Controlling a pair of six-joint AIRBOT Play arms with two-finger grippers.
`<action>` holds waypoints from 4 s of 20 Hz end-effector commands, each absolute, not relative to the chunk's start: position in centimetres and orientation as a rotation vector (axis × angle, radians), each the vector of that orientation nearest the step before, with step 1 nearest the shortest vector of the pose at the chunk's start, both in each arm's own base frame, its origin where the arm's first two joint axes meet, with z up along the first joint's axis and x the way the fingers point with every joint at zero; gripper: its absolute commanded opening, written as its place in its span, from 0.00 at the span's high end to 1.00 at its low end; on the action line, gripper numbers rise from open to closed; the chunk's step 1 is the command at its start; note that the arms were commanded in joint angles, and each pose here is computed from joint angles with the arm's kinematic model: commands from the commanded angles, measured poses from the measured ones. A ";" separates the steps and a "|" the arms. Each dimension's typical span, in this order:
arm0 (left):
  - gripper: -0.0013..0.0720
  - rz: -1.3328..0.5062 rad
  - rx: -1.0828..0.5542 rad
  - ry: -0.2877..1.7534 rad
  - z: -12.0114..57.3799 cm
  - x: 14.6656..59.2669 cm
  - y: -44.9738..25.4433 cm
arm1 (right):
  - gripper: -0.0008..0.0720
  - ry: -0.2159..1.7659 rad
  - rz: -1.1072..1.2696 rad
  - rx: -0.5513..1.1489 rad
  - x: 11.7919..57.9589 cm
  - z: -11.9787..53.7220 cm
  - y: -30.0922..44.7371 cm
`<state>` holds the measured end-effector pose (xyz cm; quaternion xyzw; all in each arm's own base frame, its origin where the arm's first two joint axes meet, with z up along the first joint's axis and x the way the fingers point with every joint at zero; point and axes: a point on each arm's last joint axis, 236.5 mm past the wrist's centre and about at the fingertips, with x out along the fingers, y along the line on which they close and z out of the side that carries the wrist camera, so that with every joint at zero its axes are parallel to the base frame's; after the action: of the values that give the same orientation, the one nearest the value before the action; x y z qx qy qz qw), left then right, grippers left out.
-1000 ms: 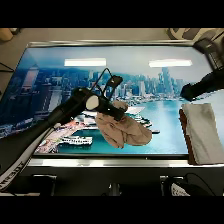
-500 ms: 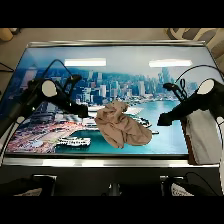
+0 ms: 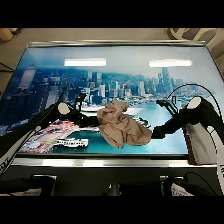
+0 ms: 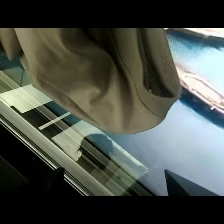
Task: Fold the shirts.
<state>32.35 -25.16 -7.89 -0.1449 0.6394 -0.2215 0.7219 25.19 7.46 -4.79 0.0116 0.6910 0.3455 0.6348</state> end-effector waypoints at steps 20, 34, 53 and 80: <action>0.95 -0.611 -0.303 1.125 2.0 38.3 -26.5 | 0.96 1.406 0.766 0.030 30.6 -5.4 10.8; 0.95 -0.550 -0.082 0.015 48.5 29.1 -14.9 | 0.96 0.105 0.180 -0.451 25.5 44.8 3.2; 0.89 -0.752 -0.254 1.150 1.6 44.0 -34.8 | 0.96 1.344 0.494 0.003 24.0 -0.9 5.1; 0.95 -0.619 -0.656 1.244 -0.1 40.2 -24.2 | 0.96 0.775 0.266 -0.223 36.7 13.9 0.6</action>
<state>37.97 -23.78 -6.07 -0.3276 0.6214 -0.2028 0.6822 32.84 2.64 6.76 -0.0590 0.4701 0.1737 0.8633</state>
